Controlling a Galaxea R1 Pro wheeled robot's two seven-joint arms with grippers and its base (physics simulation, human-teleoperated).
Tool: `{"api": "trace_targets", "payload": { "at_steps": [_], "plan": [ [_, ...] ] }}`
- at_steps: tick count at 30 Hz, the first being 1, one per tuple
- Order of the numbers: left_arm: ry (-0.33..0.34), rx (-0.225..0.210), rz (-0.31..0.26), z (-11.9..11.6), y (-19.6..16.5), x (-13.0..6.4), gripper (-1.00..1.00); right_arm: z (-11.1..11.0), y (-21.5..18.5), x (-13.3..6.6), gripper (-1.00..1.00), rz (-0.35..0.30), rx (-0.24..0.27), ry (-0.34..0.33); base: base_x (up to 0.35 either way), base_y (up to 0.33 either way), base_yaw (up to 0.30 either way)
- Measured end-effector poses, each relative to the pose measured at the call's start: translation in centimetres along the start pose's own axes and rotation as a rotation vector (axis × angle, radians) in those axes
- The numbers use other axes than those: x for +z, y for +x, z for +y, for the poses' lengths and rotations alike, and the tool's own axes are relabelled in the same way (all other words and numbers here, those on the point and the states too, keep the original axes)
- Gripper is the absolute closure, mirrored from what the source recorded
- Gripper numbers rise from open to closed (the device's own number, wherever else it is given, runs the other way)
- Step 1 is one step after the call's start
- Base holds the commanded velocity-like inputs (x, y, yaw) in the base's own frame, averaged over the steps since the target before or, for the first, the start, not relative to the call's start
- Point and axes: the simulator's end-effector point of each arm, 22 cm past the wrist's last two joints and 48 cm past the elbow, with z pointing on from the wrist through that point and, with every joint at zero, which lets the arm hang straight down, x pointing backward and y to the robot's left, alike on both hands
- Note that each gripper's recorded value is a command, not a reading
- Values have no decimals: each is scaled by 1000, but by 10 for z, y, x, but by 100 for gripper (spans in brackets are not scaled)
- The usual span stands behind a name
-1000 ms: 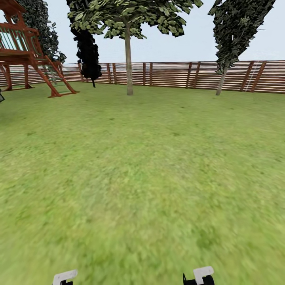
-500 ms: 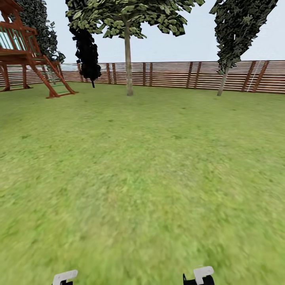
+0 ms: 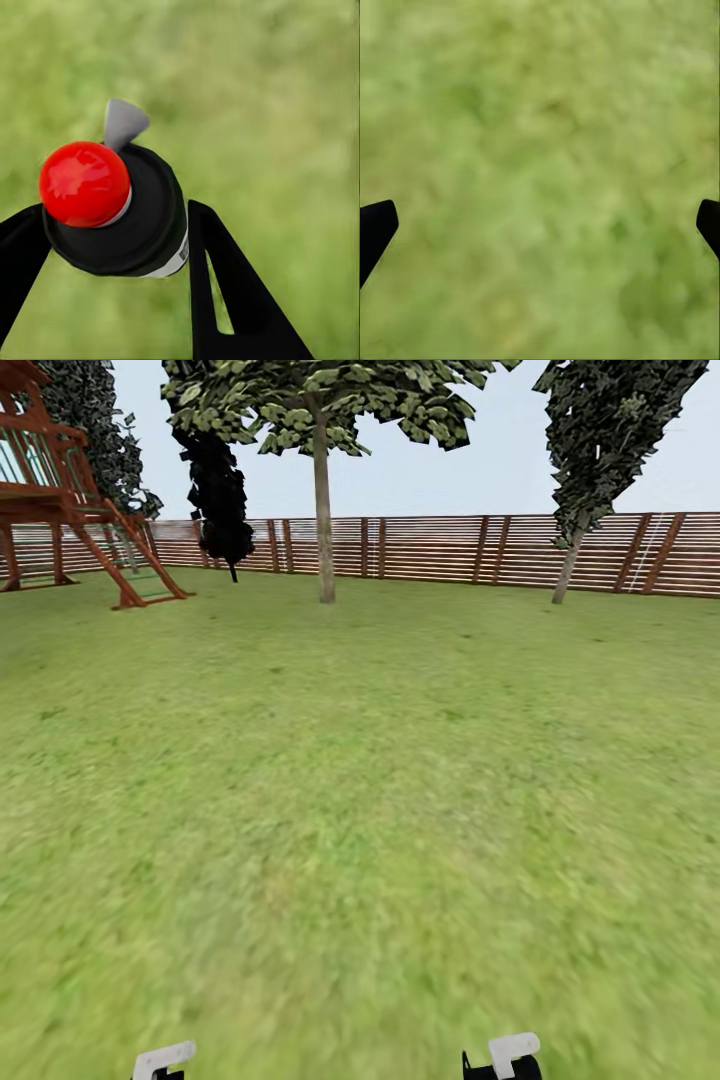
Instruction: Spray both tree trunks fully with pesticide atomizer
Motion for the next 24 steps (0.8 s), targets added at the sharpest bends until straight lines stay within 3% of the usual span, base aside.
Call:
{"api": "trace_targets", "payload": {
  "at_steps": [24],
  "plan": [
    [1,-1,0,-1,0,0,100,0,0,0,-100,0,0,0,340,0,0]
  ]
}}
